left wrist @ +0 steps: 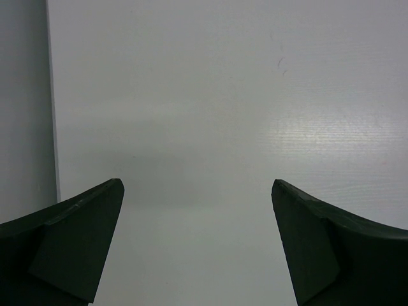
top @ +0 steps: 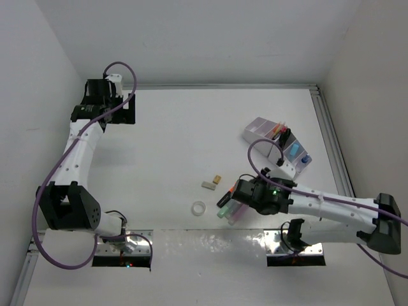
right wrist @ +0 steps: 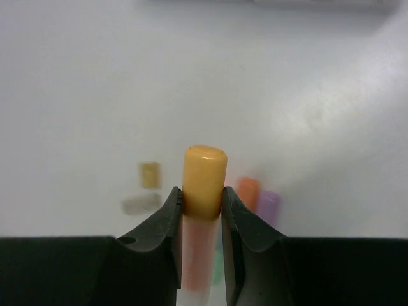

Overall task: Sort the stationery into containers
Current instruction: Pick up the pen from the corner of the board.

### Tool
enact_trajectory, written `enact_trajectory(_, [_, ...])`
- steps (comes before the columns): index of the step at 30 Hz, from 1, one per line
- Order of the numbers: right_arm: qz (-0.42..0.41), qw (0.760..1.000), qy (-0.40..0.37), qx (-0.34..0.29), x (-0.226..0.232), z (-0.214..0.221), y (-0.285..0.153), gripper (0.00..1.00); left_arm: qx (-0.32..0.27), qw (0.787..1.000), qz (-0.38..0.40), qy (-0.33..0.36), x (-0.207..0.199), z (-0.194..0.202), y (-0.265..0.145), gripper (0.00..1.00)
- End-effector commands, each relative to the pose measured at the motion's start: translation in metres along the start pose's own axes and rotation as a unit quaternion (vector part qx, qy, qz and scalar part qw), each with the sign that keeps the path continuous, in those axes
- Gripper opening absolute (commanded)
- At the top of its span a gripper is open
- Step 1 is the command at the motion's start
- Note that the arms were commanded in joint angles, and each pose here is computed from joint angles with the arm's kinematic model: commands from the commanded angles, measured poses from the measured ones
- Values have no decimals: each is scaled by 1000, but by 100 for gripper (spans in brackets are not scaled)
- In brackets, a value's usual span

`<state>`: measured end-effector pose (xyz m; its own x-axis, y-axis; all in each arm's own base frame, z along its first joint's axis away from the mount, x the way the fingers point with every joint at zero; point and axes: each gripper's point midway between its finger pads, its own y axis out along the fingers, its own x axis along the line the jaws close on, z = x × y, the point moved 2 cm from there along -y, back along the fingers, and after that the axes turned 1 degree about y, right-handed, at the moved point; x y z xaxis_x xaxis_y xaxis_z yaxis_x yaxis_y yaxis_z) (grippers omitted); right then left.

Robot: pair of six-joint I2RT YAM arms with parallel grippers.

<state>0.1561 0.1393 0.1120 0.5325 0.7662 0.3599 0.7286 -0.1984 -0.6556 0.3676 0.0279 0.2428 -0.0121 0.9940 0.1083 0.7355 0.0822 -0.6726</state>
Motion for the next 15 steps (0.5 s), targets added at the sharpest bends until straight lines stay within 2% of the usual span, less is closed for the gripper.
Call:
enact_trajectory(1, [-47, 987, -39, -146, 35, -77, -23, 0, -36, 999, -16, -8, 12, -22, -16, 100])
enact_trajectory(3, [-56, 976, -42, -207, 52, -113, -31, 0, -39, 999, -20, -8, 15, -23, -17, 100])
enact_trajectory(4, [-48, 969, -85, -226, 60, -127, -30, 0, -38, 999, -21, -9, 16, -23, -18, 100])
enact_trajectory(5, [-44, 967, -88, -235, 61, -140, -31, 0, -40, 999, -24, -10, 18, -24, -19, 100])
enact_trajectory(6, [-13, 967, -78, -244, 53, -158, -19, 0, -39, 999, -26, -11, 20, -23, -19, 100])
enact_trajectory(8, [-16, 961, -84, -262, 57, -185, -12, 0, -41, 999, -33, -14, 24, -25, -22, 100])
enact_trajectory(9, [24, 959, -80, -270, 35, -197, 7, 0, -40, 998, -36, -15, 26, -24, -22, 100])
enact_trajectory(11, [19, 962, -79, -261, 31, -209, 20, 0, -41, 998, -43, -17, 31, -26, -23, 100])
enact_trajectory(15, [70, 966, -80, -235, 3, -231, 56, 0, -35, 998, -50, -17, 35, -27, -21, 100])
